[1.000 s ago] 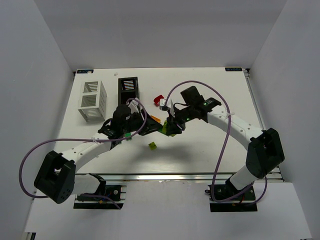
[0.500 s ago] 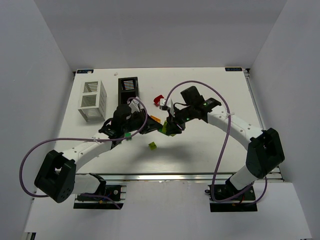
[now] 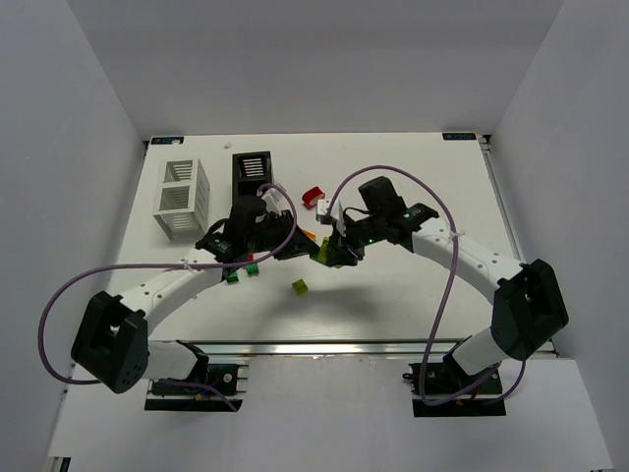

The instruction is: Sort the legos into containers by color

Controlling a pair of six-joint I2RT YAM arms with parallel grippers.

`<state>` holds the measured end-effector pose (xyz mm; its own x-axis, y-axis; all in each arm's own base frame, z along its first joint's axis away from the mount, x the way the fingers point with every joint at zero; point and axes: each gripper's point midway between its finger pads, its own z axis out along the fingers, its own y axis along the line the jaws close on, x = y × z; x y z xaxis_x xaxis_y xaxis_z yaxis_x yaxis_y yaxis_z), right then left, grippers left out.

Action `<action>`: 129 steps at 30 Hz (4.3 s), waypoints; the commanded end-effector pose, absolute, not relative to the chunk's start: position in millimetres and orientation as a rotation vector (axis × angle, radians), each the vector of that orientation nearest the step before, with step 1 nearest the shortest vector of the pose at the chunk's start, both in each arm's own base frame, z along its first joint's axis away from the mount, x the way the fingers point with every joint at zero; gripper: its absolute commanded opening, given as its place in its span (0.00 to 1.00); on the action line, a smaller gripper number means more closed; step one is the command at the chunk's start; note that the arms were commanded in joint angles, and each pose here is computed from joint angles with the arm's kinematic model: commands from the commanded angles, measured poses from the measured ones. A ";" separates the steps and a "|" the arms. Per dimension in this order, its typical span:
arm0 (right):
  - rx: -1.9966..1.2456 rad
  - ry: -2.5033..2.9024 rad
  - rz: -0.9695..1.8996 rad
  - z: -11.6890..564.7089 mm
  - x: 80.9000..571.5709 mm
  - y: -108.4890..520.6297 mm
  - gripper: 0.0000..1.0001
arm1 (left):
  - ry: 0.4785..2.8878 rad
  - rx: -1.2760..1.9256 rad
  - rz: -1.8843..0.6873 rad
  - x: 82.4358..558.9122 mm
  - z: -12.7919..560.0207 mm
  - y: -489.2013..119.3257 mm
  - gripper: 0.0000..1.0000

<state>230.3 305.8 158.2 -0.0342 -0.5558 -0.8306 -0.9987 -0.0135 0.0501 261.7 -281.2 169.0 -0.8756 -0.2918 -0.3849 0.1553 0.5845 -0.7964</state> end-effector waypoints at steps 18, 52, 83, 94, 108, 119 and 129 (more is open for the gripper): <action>-1.507 1.611 0.885 188.7 235.6 280.1 0.00 | 2.371 -0.044 -0.824 334.7 178.3 -235.5 0.00; -1.396 1.634 0.873 187.0 245.7 266.2 0.00 | 2.098 -0.501 -0.352 534.3 243.5 -90.9 0.00; -1.424 1.548 0.880 206.3 251.2 272.1 0.00 | 2.106 -0.288 -0.939 437.5 269.2 -168.3 0.68; -1.413 1.471 0.977 220.9 243.8 283.0 0.00 | 2.171 -0.103 -1.347 298.8 234.5 -271.7 0.72; -1.441 1.472 0.969 217.6 234.7 289.2 0.00 | 2.129 0.015 -1.539 265.9 237.1 -318.7 0.72; -1.430 1.454 0.969 225.2 238.2 292.2 0.00 | 2.196 0.026 -1.544 252.4 218.2 -324.5 0.72; -1.433 1.457 0.951 222.3 237.6 293.9 0.00 | 2.253 0.065 -1.522 254.1 209.5 -338.2 0.67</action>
<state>230.9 286.6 195.3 -0.0487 -0.3904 -0.9193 -0.9981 0.0528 0.0305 253.5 -331.9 197.4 -0.9183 -0.2149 -0.3324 0.2249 0.4076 -0.8850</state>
